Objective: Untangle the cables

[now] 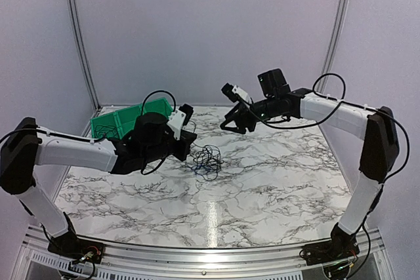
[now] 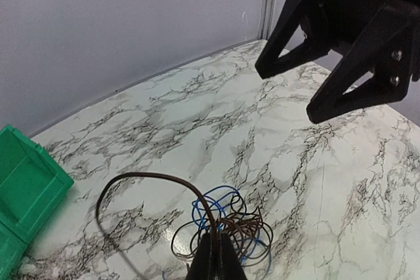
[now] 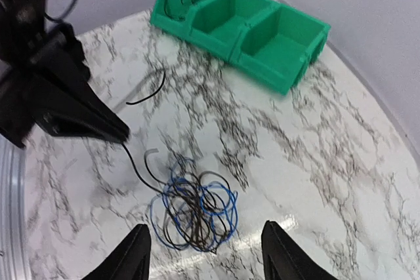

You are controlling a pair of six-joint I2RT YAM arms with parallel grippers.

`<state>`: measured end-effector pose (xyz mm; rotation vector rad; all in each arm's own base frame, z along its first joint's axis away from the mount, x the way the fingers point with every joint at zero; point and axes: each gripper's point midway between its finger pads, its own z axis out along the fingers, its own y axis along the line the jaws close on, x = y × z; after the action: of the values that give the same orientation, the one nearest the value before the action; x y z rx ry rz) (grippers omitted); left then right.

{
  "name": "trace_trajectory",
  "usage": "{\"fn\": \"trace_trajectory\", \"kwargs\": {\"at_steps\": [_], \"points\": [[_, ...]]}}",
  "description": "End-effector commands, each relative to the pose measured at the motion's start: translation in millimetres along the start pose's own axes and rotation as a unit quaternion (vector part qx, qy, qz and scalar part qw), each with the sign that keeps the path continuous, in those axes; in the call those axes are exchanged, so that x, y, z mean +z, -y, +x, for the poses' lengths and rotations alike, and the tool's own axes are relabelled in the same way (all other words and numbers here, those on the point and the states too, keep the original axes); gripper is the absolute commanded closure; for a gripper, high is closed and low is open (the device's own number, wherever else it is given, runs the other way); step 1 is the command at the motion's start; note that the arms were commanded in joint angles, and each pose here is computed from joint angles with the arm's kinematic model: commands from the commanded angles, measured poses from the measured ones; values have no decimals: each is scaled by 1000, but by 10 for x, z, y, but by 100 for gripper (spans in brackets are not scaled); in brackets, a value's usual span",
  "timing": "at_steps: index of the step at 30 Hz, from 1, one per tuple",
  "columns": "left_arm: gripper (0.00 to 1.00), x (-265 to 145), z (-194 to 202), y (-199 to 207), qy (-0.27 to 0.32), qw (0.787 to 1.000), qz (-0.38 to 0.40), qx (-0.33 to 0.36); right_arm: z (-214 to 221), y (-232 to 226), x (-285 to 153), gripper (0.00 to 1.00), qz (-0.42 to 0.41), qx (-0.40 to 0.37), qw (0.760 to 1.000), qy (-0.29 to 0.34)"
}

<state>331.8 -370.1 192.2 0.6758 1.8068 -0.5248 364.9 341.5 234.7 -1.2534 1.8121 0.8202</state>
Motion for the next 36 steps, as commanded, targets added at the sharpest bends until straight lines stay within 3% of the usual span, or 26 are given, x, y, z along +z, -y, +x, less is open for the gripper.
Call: {"fn": "trace_trajectory", "kwargs": {"at_steps": [1,9,16,19,22,28,32,36], "points": [[100,-216,59,-178,25,996,-45,-72,441,175,272,40,41,-59,995,-65],[100,-438,572,-364,-5,989,-89,-114,944,172,872,35,25,-50,989,-137],[100,-444,673,-371,-16,989,-90,-113,1008,170,1247,8,18,-63,985,-158],[100,-454,662,-389,-14,990,-95,-99,1108,146,1364,7,13,-70,983,-169],[100,-465,627,-405,-11,991,-100,-88,1189,136,1434,17,6,-60,983,-174],[100,-535,445,-419,8,992,-102,-79,1375,36,1488,51,-22,-38,982,-185],[100,-655,158,-441,33,991,-106,-72,1528,-24,1522,77,-39,-22,979,-198],[100,-840,-252,-455,64,990,-109,-63,1687,-46,1549,94,-46,-8,975,-215]]}}
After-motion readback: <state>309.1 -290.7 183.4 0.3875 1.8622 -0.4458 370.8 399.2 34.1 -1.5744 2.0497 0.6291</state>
